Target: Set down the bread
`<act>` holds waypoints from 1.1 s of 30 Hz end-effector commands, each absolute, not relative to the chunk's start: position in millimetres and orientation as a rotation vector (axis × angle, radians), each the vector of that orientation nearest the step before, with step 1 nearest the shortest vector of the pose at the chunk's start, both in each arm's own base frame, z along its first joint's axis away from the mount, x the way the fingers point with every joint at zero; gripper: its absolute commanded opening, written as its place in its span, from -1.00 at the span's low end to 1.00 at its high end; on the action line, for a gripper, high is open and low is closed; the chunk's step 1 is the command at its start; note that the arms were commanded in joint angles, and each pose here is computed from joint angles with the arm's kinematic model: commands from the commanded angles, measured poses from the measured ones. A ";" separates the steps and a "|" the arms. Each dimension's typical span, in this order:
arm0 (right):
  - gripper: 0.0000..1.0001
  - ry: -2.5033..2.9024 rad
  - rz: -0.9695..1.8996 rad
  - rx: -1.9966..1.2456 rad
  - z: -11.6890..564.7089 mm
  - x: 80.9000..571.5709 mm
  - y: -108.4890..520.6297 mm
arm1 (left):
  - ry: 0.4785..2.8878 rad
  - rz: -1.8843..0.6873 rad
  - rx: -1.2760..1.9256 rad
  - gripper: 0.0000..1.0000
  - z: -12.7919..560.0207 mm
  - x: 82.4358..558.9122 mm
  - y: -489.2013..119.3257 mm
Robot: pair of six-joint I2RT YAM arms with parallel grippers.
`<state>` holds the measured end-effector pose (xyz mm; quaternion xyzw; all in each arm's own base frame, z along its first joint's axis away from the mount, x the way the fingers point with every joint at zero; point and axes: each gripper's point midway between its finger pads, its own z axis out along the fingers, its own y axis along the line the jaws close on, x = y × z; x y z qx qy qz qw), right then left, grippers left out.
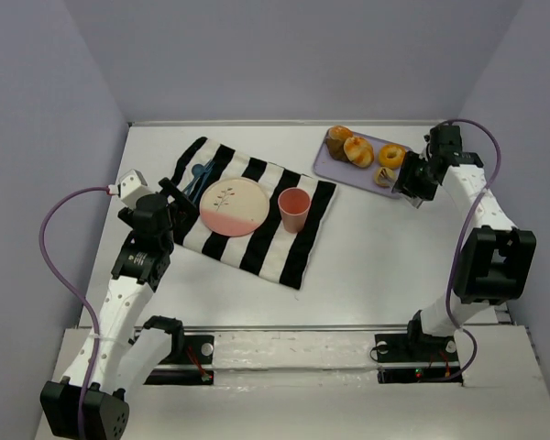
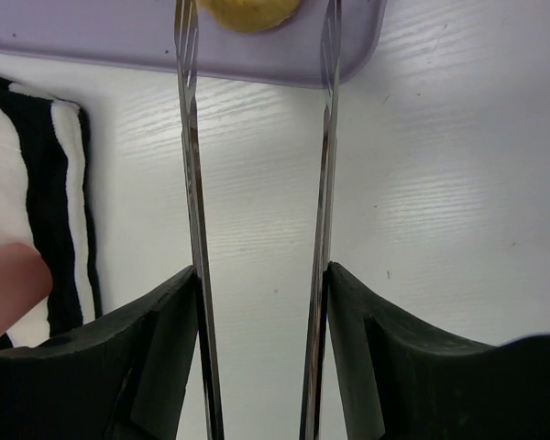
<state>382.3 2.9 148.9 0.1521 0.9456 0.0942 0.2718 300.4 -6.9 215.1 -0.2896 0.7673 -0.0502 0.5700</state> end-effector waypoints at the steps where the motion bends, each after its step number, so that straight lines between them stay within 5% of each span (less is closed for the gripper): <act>1: 0.23 2.525 0.190 0.386 160.5 392.3 -2.5 | 1.733 -0.126 -0.705 0.98 232.9 303.7 -2.4; 20: 0.25 2.586 0.202 0.267 135.4 430.4 8.3 | 1.719 -0.123 -0.715 0.98 236.0 302.8 -0.5; 26: -0.38 2.547 0.211 0.269 144.7 435.3 12.4 | 1.718 -0.123 -0.717 0.98 236.1 302.5 -0.2; 33: -0.55 2.382 0.276 0.229 209.2 416.1 21.5 | 1.733 -0.150 -0.705 0.98 235.4 304.2 -5.7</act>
